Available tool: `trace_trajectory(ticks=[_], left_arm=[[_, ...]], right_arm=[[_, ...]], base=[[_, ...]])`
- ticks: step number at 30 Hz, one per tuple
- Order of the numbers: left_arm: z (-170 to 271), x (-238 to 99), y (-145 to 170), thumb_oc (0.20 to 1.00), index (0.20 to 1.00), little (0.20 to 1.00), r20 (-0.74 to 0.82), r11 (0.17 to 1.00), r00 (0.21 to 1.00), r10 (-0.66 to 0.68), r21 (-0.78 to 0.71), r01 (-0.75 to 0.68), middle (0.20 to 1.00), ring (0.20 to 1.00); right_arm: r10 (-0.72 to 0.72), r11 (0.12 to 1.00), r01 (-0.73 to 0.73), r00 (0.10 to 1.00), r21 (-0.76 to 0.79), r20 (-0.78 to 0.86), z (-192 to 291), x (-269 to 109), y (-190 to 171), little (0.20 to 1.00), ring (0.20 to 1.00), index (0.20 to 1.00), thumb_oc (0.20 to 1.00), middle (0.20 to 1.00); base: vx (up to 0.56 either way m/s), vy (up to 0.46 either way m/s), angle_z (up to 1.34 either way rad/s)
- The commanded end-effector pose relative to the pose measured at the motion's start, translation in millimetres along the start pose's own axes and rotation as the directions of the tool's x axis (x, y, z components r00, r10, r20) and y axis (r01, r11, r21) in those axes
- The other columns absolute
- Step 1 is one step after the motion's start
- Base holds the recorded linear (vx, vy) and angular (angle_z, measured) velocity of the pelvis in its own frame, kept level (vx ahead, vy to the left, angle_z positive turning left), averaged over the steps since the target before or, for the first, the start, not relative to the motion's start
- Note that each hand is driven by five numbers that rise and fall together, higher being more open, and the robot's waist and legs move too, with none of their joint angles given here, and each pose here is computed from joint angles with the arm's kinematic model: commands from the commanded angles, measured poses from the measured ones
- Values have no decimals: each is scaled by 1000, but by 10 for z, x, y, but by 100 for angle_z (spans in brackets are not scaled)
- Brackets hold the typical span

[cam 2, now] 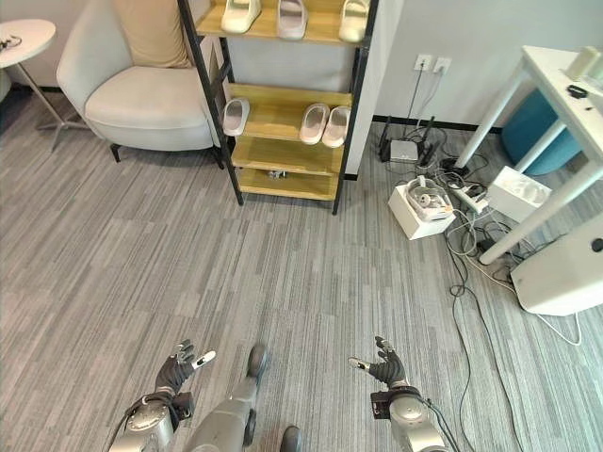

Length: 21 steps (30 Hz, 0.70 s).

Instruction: Arrange the slippers neatly on the shoe rack.

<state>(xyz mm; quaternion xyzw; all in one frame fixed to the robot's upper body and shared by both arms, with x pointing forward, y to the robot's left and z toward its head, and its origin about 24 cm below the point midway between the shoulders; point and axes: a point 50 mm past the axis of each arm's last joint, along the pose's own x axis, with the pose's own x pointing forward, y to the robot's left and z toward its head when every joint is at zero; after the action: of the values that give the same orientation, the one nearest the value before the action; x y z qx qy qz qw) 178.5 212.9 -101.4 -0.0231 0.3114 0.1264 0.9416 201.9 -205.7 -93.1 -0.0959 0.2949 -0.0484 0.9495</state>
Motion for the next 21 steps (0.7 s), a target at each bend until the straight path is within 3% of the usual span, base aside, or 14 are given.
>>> trace_trajectory(ticks=[1,10,21], left_arm=[[218,41,11,1000,1000,1000,104,1000,995,-2,-1,2,1000,1000],[273,55,200,1000,1000,1000,107,997,994,24,66,-32,1000,1000],[364,69,78,1000,1000,1000,145,996,989,-32,85,20,1000,1000]], right_arm=[[-27,999,25,996,20,86,132,-37,-102,1000,1000,1000,1000,1000],[54,996,-58,997,61,57,79,-52,157,1000,1000,1000,1000,1000],[25,998,-26,999,59,24,-5,-76,55,1000,1000,1000,1000,1000]], base=[[410,333,-60],[230,241,1],[291,-10,29]])
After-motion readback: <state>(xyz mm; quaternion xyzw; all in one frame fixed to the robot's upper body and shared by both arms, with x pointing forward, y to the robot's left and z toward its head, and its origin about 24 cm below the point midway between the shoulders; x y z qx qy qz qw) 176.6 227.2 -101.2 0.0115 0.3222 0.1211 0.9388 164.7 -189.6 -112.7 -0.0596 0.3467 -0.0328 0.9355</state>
